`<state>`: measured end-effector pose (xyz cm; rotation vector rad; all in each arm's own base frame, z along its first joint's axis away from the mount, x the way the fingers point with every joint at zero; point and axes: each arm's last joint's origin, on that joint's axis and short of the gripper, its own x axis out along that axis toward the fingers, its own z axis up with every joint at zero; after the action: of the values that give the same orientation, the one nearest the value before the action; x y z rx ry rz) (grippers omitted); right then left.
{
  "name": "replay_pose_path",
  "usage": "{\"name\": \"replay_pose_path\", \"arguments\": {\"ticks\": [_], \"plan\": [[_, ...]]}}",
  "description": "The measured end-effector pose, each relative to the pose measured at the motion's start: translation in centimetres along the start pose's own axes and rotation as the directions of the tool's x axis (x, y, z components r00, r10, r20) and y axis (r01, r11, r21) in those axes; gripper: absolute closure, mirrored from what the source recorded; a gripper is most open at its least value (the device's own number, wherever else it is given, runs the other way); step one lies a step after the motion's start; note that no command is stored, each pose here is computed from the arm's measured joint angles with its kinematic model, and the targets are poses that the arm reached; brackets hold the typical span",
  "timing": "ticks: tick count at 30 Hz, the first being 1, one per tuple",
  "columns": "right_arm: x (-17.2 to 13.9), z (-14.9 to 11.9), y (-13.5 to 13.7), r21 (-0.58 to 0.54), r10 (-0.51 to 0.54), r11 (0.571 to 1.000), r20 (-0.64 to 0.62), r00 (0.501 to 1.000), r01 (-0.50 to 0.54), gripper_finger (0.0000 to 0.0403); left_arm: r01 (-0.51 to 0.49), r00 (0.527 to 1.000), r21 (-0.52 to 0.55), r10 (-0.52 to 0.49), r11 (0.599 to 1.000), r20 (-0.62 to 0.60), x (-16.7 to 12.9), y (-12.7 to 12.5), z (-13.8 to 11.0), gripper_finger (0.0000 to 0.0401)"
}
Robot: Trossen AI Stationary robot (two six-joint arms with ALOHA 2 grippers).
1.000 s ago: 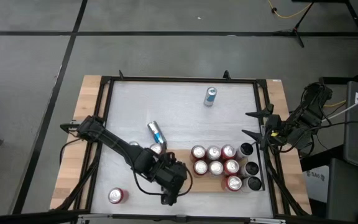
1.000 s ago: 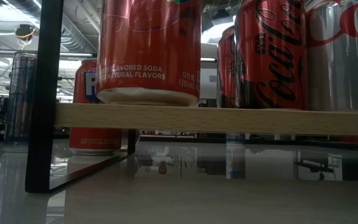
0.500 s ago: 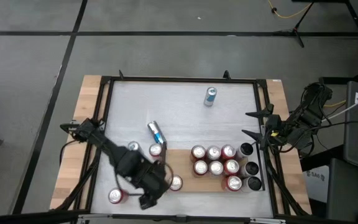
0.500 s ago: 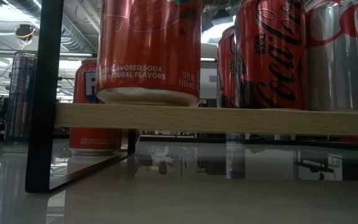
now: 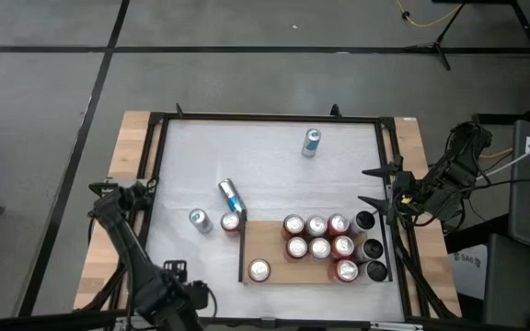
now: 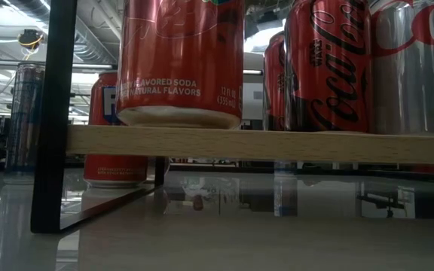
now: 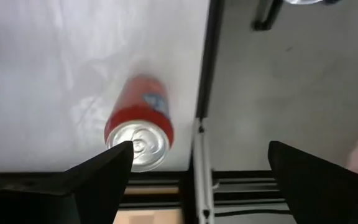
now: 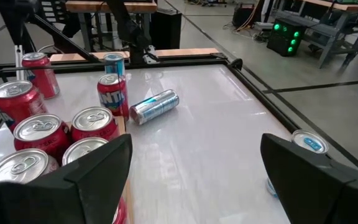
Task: Place canned beverage on shelf
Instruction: Put the bottom left orange soda can on the shelf
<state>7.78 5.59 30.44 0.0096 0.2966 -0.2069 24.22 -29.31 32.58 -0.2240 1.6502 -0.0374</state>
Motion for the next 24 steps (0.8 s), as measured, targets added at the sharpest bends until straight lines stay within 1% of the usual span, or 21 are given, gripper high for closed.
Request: {"name": "replay_pose_path", "arguments": {"ticks": [5,9,13,18,21,24], "plan": [[0.0,0.0,0.0,0.0,0.0,1.0,0.0,1.0,0.0,0.0056,-0.084,0.995,0.011,0.084,0.996,-0.053,2.5,-0.2,-1.2,0.0037],[0.0,0.0,0.0,0.0,0.0,1.0,0.0,1.0,0.0,0.0056,-0.149,0.987,0.012,0.149,0.989,-0.062,4.0,0.1,-1.5,0.0037],[0.0,0.0,0.0,0.0,0.0,1.0,0.0,1.0,0.0,0.0056,-0.192,0.978,0.005,0.192,0.981,-0.081,5.0,0.7,-1.5,0.0037],[0.0,0.0,0.0,-0.001,0.0,1.0,0.0,1.0,0.0,0.0056,-0.21,0.974,0.003,0.21,0.978,-0.09,4.9,1.7,-2.2,0.0037],[0.0,0.0,0.0,0.0,0.001,1.0,0.0,1.0,-0.001,0.0056,-0.219,0.973,-0.017,0.217,0.976,-0.075,4.6,2.3,-2.6,0.0037],[0.0,0.0,0.0,0.0,0.0,1.0,0.0,1.0,0.0,0.0056,-0.191,0.98,-0.022,0.189,0.981,-0.066,4.1,2.6,-2.9,0.0037]]}}
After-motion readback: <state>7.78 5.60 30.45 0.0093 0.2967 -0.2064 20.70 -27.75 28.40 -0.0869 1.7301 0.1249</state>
